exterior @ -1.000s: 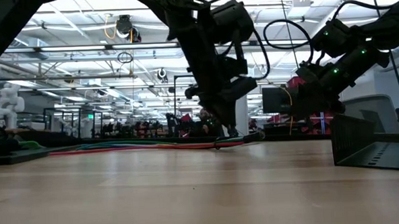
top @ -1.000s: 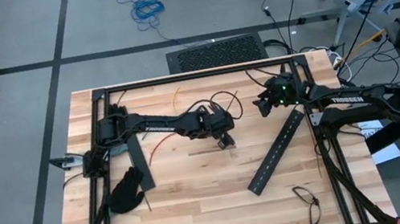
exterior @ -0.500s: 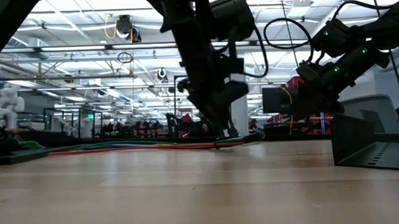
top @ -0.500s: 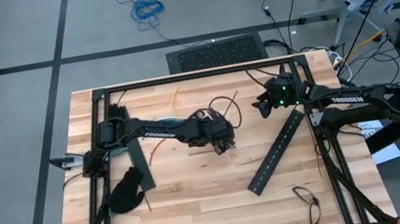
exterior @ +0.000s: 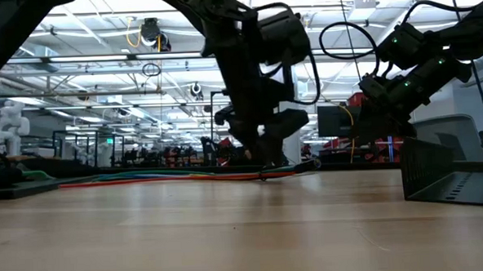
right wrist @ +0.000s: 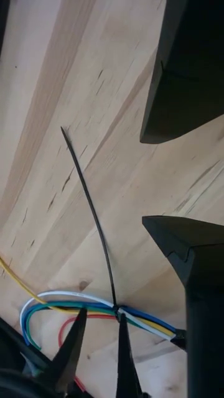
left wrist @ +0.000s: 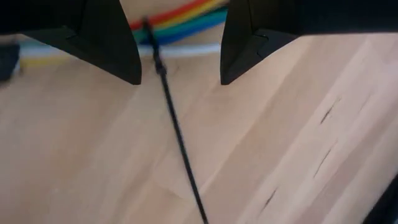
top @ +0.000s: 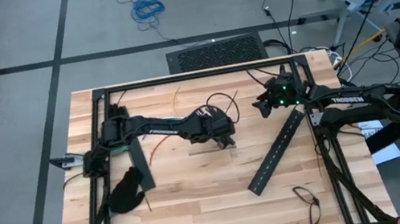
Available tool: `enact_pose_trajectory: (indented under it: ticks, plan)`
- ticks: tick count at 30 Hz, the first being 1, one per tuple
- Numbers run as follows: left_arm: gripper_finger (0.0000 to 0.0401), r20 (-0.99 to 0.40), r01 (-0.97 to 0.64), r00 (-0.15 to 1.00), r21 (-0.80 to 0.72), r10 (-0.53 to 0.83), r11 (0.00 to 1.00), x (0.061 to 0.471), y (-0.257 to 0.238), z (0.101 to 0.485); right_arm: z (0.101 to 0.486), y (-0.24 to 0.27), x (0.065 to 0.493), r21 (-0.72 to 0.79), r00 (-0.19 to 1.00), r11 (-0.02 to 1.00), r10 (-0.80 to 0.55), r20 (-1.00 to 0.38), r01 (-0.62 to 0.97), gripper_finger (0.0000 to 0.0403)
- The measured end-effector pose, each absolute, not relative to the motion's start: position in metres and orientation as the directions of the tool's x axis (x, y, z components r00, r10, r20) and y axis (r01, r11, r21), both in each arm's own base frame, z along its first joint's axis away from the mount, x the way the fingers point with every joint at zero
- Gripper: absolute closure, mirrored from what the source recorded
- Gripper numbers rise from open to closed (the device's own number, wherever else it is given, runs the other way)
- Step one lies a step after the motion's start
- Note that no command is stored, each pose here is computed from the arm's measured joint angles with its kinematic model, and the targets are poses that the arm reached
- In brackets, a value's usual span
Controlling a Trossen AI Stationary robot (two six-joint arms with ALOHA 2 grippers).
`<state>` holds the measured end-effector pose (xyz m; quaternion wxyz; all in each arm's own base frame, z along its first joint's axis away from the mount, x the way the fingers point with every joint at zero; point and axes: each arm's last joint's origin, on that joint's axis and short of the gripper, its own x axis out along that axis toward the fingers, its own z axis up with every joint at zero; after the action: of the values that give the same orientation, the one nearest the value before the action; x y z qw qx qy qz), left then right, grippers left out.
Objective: Ziptie cables
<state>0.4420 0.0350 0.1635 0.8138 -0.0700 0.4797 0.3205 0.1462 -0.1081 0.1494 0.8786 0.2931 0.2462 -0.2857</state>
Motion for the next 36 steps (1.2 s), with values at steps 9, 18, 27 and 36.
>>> enact_pose_trajectory:
  ticks: [9, 18, 27, 36]
  plan:
    - [0.0207, -0.851, -0.653, 0.35, 0.077, 0.391, 0.753, 0.4431, 0.0407, 0.1613, 0.1493, -0.1082, 0.1462, 0.376, 0.713, 0.66, -0.361, -0.601, 0.65, 0.0206]
    - [0.0243, -0.864, -0.639, 0.329, 0.092, 0.38, 0.764, 0.4409, 0.0383, 0.1602, 0.1492, -0.1086, 0.146, 0.39, 0.705, 0.632, -0.375, -0.602, 0.669, 0.0206]
    - [0.0251, -0.869, -0.638, 0.315, 0.102, 0.38, 0.763, 0.4395, 0.0382, 0.1596, 0.1492, -0.1088, 0.1458, 0.387, 0.701, 0.629, -0.381, -0.603, 0.675, 0.0206]
    - [0.0251, -0.876, -0.637, 0.319, 0.084, 0.362, 0.766, 0.4397, 0.0369, 0.1594, 0.1492, -0.1087, 0.1459, 0.387, 0.701, 0.629, -0.381, -0.603, 0.674, 0.0206]
